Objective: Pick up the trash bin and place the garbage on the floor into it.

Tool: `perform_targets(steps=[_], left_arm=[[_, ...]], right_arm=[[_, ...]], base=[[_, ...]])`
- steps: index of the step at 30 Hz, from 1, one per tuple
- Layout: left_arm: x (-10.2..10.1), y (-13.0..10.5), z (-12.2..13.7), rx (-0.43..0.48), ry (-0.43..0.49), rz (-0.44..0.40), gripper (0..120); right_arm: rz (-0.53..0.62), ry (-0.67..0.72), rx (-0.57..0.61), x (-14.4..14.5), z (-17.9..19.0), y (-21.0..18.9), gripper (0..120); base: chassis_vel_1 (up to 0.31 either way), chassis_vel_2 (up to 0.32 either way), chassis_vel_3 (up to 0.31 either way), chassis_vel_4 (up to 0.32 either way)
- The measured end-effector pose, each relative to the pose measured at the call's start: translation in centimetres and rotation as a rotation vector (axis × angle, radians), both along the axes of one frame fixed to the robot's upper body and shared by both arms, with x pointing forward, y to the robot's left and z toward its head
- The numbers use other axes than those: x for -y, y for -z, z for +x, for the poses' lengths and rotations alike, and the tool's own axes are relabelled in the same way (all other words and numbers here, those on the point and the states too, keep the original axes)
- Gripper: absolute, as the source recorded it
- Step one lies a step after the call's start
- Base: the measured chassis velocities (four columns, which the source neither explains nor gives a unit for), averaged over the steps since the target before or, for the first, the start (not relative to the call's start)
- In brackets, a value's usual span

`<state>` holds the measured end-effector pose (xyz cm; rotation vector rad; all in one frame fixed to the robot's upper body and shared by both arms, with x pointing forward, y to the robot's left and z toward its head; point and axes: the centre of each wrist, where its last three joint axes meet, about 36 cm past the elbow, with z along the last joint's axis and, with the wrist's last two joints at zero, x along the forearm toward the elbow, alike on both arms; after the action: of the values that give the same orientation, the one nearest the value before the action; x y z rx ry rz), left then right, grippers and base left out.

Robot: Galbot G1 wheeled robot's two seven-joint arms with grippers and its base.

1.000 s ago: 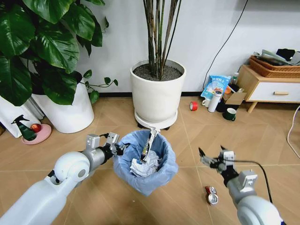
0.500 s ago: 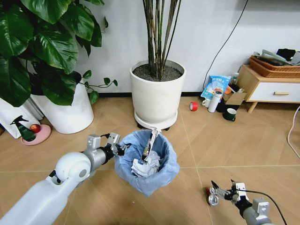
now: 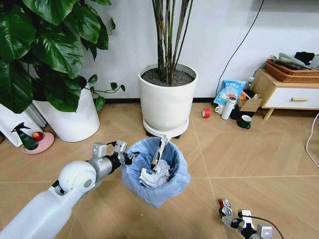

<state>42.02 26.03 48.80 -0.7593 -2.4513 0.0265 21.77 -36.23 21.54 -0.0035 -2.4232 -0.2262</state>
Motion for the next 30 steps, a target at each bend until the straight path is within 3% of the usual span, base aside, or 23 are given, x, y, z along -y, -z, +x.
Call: perform_targets(steps=[16,30], left_arm=[[0.1,0.1,0.1,0.002,0.003,-0.006,2],[0.2,0.0,0.0,0.007,0.012,-0.009,2]], right_arm=[[-0.007,0.061,-0.006,-1.7,2.5,1.7,98],[-0.016,0.103,-0.031,-1.9,2.7,2.3,49]], base=[[0.0,0.0,0.0,0.0],[0.0,0.0,0.0,0.0]])
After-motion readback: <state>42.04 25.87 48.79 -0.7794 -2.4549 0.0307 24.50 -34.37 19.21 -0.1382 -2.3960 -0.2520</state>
